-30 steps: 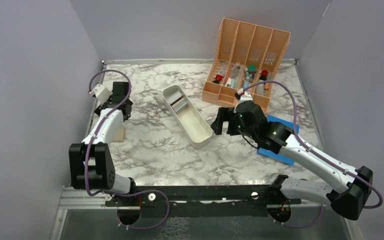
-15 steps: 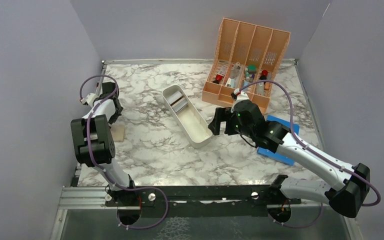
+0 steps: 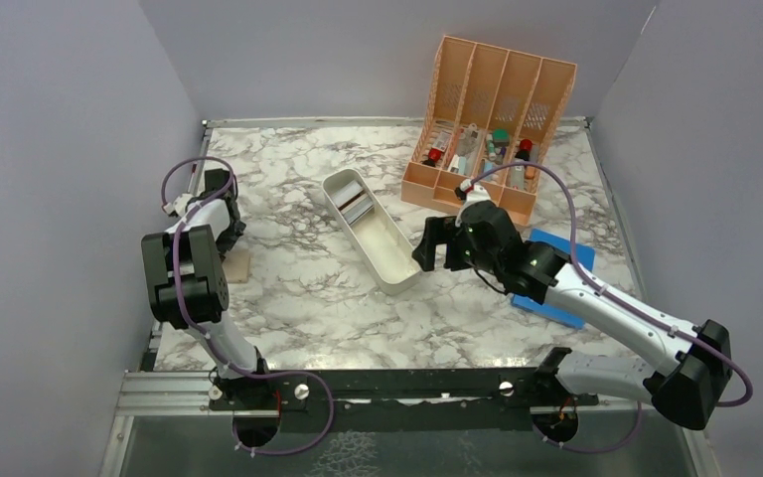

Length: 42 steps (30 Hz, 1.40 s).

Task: Put the credit cards into the card holder
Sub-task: Move the card holder to the center of the board.

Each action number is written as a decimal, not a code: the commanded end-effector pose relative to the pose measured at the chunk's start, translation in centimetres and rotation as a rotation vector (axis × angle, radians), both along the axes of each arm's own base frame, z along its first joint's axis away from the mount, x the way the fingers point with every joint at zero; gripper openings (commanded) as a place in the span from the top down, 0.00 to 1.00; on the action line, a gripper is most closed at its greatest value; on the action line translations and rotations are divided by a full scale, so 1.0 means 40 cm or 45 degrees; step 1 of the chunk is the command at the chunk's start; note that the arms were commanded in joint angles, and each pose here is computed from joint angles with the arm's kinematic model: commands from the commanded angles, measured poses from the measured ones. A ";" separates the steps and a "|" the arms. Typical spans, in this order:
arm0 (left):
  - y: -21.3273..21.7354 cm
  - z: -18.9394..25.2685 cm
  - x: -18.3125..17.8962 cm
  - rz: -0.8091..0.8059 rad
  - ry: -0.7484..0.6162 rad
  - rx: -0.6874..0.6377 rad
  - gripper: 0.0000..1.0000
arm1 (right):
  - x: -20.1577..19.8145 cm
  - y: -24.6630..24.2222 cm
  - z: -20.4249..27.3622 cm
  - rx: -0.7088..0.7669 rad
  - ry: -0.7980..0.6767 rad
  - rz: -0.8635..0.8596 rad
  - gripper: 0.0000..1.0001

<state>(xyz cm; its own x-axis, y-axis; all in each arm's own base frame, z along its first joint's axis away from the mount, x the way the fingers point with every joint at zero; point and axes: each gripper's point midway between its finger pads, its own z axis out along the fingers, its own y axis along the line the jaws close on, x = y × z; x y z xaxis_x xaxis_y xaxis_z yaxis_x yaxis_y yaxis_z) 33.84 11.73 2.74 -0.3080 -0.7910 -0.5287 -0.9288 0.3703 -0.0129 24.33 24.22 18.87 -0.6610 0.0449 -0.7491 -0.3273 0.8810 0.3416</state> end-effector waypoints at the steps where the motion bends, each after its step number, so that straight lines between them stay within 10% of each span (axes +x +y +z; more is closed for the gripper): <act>1: -0.102 -0.058 -0.049 -0.050 0.060 -0.222 0.37 | 0.005 -0.003 -0.013 -0.013 0.003 -0.002 0.00; 26: -0.638 -0.126 -0.257 -0.763 0.264 -0.446 0.45 | -0.033 -0.013 -0.105 -0.012 0.155 -0.041 0.00; 42: -0.698 0.125 -0.289 -1.193 -0.341 -0.451 0.27 | -0.148 0.090 -0.094 0.290 0.335 0.248 0.15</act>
